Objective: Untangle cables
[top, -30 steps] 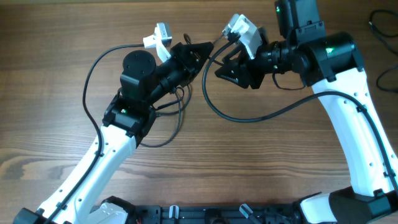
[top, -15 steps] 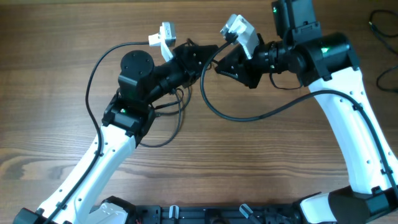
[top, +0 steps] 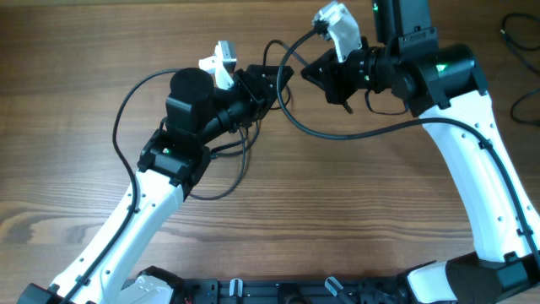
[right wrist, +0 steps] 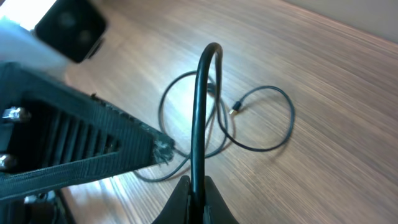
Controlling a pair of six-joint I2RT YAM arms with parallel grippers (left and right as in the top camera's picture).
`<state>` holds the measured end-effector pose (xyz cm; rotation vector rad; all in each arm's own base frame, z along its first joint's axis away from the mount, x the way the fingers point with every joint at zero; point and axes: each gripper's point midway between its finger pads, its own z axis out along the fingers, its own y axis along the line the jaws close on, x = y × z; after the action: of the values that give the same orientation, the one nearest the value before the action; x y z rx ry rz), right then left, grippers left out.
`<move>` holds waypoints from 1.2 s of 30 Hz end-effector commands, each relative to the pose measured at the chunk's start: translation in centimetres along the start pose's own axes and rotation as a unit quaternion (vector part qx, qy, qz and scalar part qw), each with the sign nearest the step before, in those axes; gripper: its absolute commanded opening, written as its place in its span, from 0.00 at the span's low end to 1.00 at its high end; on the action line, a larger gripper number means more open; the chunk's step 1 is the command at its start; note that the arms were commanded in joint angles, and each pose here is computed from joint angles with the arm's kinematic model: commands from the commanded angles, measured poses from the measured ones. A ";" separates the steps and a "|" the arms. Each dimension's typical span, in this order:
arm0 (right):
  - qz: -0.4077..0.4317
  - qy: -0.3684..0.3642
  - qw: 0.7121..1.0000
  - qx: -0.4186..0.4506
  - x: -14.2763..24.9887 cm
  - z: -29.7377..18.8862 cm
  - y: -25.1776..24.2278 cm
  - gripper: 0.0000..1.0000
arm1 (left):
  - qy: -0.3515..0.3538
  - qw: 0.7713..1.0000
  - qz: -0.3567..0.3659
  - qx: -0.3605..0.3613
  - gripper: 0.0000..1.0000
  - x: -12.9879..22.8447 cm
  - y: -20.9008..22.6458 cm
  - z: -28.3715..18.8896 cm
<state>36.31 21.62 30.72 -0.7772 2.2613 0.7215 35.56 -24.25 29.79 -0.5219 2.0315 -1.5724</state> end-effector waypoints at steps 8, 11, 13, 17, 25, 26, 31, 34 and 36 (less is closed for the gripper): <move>0.121 -0.137 0.963 0.199 -5.0 -7.5 -12.5 0.04 | -0.055 0.968 0.222 -0.108 0.81 -2.2 3.8 -0.9; 0.121 -0.220 0.932 0.261 -7.7 -14.8 -16.4 0.04 | -0.044 0.957 0.257 -0.128 0.82 -2.0 4.8 -1.1; 0.128 -0.261 0.909 0.299 -8.5 -19.4 -18.3 0.04 | -0.038 0.953 0.269 -0.134 0.82 -1.8 5.1 -1.1; 0.166 -0.313 0.854 0.382 -6.9 -27.8 -22.8 0.04 | -0.031 0.952 0.268 -0.144 0.85 -1.6 5.7 -1.2; 0.331 -0.245 0.750 0.518 4.7 -32.7 -33.3 0.04 | -0.022 0.952 0.261 -0.157 0.85 -1.3 6.4 -1.4; 0.365 -0.225 0.742 0.515 6.7 -31.5 -34.9 0.04 | -0.021 0.952 0.260 -0.158 0.85 -1.3 6.5 -1.4; 0.519 -0.123 0.692 0.486 15.3 -25.2 -38.7 0.04 | -0.017 0.952 0.257 -0.164 0.85 -1.2 6.8 -1.5; 0.552 -0.085 0.680 0.474 17.6 -23.2 -38.9 0.04 | -0.015 0.952 0.256 -0.167 0.85 -1.1 7.0 -1.5; 0.556 -0.078 0.680 0.472 17.9 -23.1 -38.8 0.04 | -0.015 0.952 0.256 -0.167 0.85 -1.1 7.0 -1.5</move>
<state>43.21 -25.20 21.55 1.1310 2.3399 -0.0367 35.63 -20.74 22.95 -0.1361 2.2101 -0.9347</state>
